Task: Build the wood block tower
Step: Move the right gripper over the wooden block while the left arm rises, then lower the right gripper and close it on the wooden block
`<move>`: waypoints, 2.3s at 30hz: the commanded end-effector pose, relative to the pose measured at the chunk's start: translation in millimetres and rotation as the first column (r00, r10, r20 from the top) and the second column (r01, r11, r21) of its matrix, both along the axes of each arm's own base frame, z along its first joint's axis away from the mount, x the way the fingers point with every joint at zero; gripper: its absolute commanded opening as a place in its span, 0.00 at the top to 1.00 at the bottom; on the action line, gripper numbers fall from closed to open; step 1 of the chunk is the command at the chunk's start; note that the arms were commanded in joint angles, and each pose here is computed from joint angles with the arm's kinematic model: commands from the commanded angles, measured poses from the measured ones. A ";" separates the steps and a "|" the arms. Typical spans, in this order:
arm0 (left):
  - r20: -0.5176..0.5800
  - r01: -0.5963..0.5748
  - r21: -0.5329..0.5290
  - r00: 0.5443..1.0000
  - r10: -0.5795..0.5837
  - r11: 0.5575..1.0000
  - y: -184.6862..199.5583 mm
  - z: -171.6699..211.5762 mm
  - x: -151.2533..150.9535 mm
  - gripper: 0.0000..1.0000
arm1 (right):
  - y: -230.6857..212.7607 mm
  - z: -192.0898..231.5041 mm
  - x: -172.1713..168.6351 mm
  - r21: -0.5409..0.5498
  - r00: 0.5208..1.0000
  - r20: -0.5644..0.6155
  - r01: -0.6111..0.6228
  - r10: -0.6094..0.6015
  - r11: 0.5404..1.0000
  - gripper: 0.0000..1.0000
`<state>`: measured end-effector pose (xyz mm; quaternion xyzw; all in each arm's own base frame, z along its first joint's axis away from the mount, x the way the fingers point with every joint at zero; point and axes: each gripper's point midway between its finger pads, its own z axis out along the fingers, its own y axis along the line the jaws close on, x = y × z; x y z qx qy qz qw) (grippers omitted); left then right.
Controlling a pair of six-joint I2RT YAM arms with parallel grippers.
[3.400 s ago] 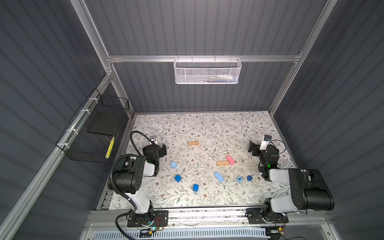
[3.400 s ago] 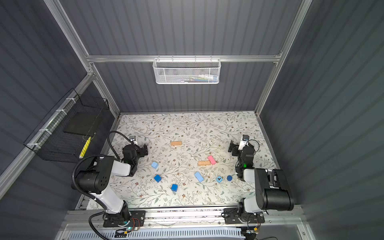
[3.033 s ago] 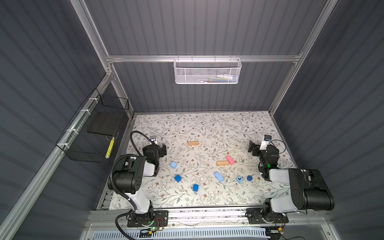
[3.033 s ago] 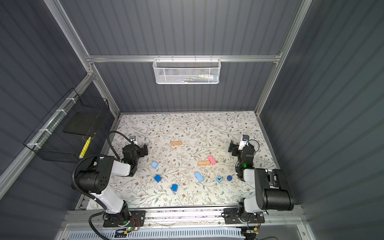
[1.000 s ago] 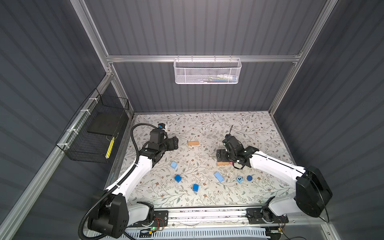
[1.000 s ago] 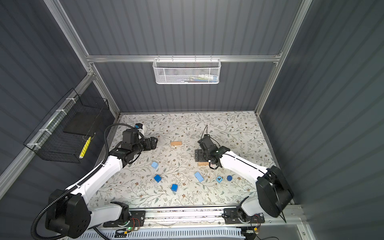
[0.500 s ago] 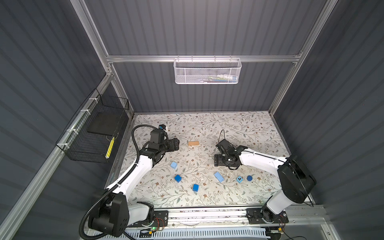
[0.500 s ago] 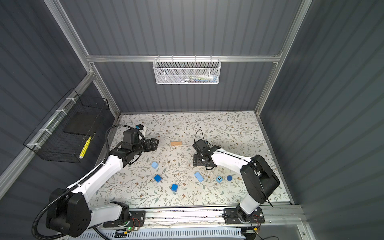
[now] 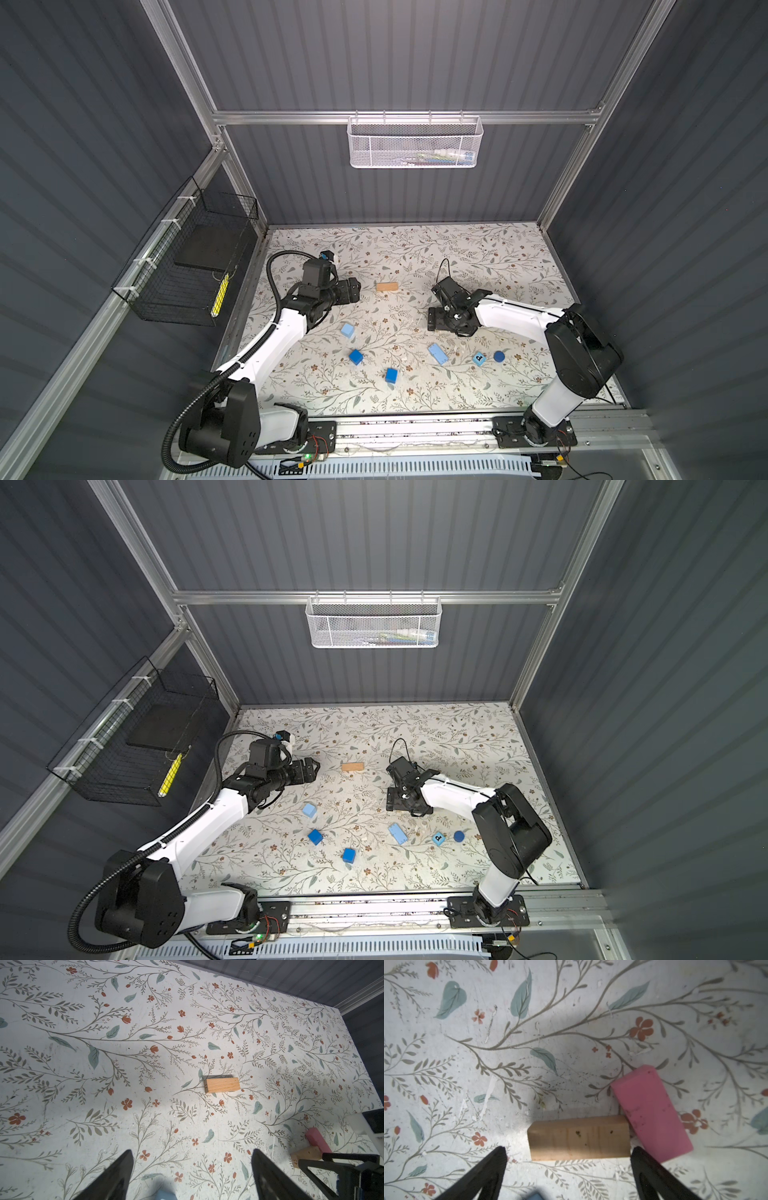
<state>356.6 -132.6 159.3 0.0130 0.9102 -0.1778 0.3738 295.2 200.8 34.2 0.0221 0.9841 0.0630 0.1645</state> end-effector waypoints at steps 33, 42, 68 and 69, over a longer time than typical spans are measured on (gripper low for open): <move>-0.021 0.023 -0.014 1.000 -0.023 1.000 -7.5 1.3 0.8 0.10 | -6.4 -8.6 10.9 -0.165 0.989 -0.062 -0.142 0.134 0.976 0.07; -0.019 0.022 -0.012 1.000 -0.022 1.000 -6.5 2.4 -1.9 0.10 | 4.6 -11.6 8.6 -0.135 0.970 -0.088 -0.239 0.229 0.962 0.08; -0.028 0.028 -0.006 0.999 -0.028 1.000 -8.2 0.7 -4.4 0.11 | 14.7 -21.1 -2.1 -0.130 0.953 -0.141 -0.285 0.267 0.950 0.21; -0.029 0.029 -0.005 0.999 -0.029 1.000 -8.1 0.7 -4.6 0.11 | 15.4 -21.4 -2.4 -0.129 0.953 -0.142 -0.286 0.267 0.950 0.21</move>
